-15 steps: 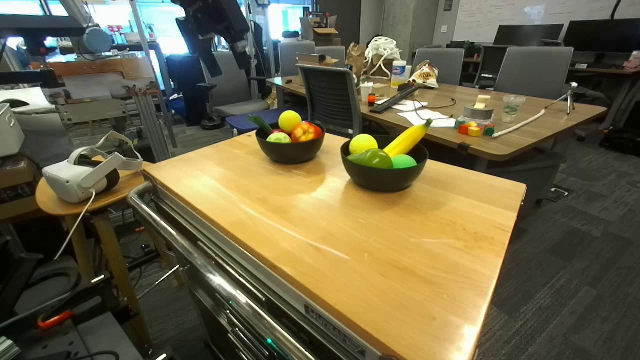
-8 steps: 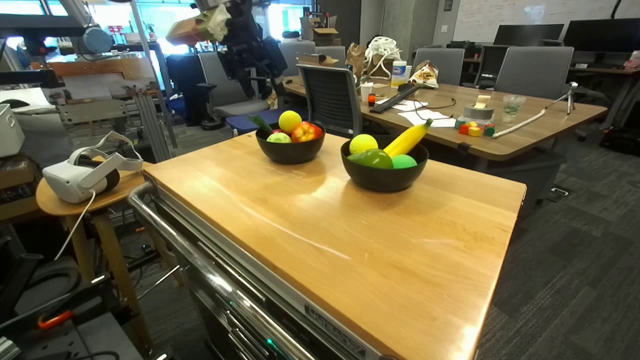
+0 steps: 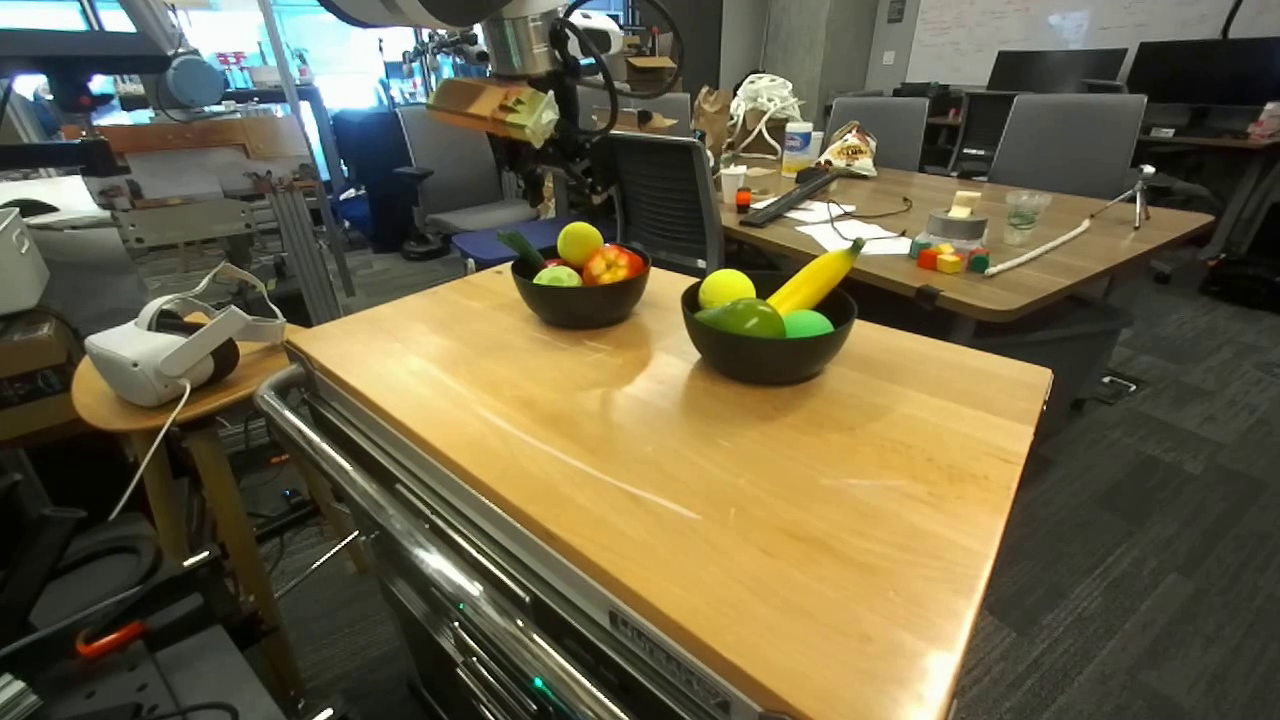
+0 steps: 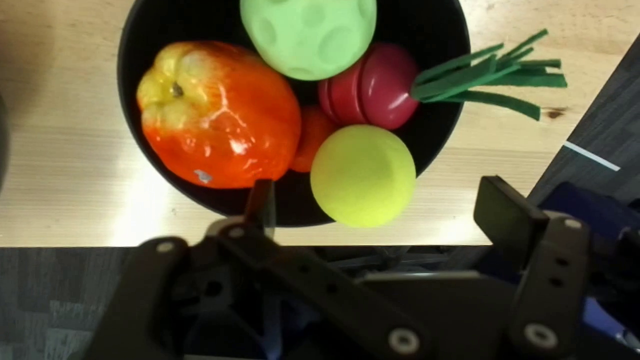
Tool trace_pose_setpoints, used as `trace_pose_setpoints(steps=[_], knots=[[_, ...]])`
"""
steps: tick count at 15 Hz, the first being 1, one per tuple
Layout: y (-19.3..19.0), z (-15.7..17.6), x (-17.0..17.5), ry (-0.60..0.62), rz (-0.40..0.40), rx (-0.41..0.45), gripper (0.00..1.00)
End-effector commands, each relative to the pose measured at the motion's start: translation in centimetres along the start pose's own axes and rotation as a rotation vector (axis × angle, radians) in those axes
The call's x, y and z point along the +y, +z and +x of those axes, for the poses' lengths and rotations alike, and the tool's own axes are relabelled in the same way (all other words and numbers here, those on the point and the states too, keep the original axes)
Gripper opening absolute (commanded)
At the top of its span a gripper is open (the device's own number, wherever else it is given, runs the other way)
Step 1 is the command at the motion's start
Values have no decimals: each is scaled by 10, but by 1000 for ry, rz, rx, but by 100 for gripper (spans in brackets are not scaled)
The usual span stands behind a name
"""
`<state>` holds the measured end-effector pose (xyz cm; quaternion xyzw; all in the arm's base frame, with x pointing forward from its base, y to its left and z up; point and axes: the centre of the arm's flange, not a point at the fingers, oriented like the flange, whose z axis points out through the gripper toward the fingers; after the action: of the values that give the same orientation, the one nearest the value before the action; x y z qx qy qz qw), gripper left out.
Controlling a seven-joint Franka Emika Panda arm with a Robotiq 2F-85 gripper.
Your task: Take one fruit from the left bowl and put it on the table then remove all the fruits from the right and left bowl and put them on the table respectively
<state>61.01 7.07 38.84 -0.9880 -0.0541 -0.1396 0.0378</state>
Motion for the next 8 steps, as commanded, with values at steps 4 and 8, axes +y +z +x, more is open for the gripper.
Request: trace_pose_setpoints(steps=[4, 8], knots=[[14, -2, -10, -9, 7, -21, 100], [25, 1, -22, -24, 2, -30, 100]])
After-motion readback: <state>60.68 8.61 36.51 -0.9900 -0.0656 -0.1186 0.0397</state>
